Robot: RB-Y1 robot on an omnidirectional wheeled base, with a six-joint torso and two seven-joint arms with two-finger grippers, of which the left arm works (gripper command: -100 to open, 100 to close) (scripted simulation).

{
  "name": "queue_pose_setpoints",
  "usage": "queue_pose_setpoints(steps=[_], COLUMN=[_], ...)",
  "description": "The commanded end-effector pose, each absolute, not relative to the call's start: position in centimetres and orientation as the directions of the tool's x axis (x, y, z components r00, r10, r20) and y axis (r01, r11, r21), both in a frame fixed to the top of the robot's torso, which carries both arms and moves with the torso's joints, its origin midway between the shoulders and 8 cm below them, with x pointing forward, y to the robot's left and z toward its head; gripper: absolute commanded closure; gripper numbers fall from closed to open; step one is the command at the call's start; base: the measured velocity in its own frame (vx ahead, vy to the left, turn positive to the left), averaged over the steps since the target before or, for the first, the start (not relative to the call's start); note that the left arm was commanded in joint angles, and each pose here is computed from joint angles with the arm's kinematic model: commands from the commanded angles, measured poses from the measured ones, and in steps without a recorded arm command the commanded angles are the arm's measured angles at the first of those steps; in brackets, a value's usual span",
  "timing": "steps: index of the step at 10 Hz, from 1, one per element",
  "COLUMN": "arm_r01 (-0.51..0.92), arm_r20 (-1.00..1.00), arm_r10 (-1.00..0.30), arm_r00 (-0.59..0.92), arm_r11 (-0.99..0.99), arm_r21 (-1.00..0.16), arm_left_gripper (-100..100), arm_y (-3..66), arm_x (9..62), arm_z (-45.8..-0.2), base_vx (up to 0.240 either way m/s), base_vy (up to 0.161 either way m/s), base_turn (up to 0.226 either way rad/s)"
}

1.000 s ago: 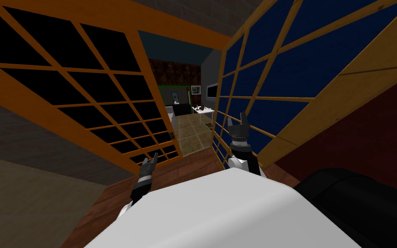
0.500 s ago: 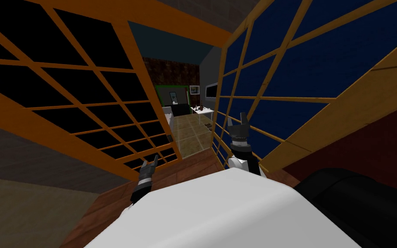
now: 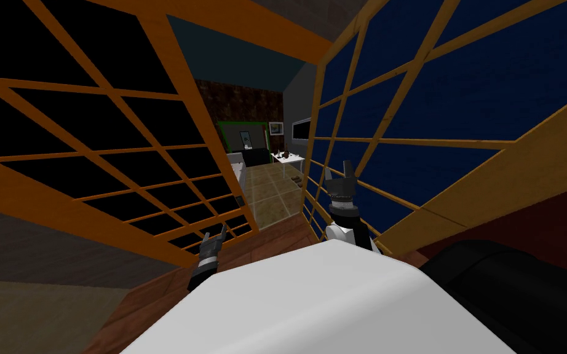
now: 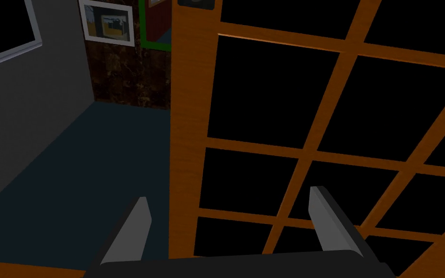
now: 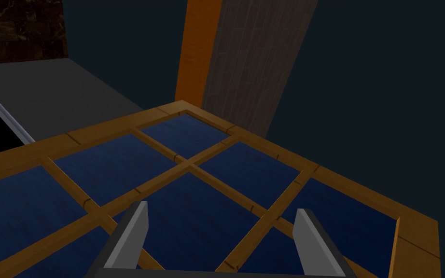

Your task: Pull the door open

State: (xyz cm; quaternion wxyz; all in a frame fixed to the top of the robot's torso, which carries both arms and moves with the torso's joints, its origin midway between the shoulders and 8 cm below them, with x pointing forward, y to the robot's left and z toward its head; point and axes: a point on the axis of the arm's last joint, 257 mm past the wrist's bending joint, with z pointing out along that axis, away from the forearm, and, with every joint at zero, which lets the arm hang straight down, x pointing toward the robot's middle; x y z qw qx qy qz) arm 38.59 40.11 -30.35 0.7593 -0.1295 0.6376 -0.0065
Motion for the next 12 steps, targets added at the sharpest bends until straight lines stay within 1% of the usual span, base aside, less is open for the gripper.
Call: queue_pose_setpoints(steps=[1,8,12], arm_r01=[-0.170,-0.216,-0.245], arm_r20=[-0.973,-0.991,-0.998], arm_r10=[-0.152,-0.077,-0.030], arm_r00=[0.172,0.110,0.056], arm_r11=[0.969,0.971,0.968], arm_r21=[-0.181,-0.100,-0.043], arm_left_gripper=[-100,-100,-100], arm_y=[40.3,40.4,39.9], arm_x=[38.3,37.3,36.4], arm_z=[-31.1,-34.4,-37.0], base_vx=[0.095,0.094,0.128], base_vy=[-0.001,0.006,0.015], base_turn=[-0.032,-0.037,-0.049])
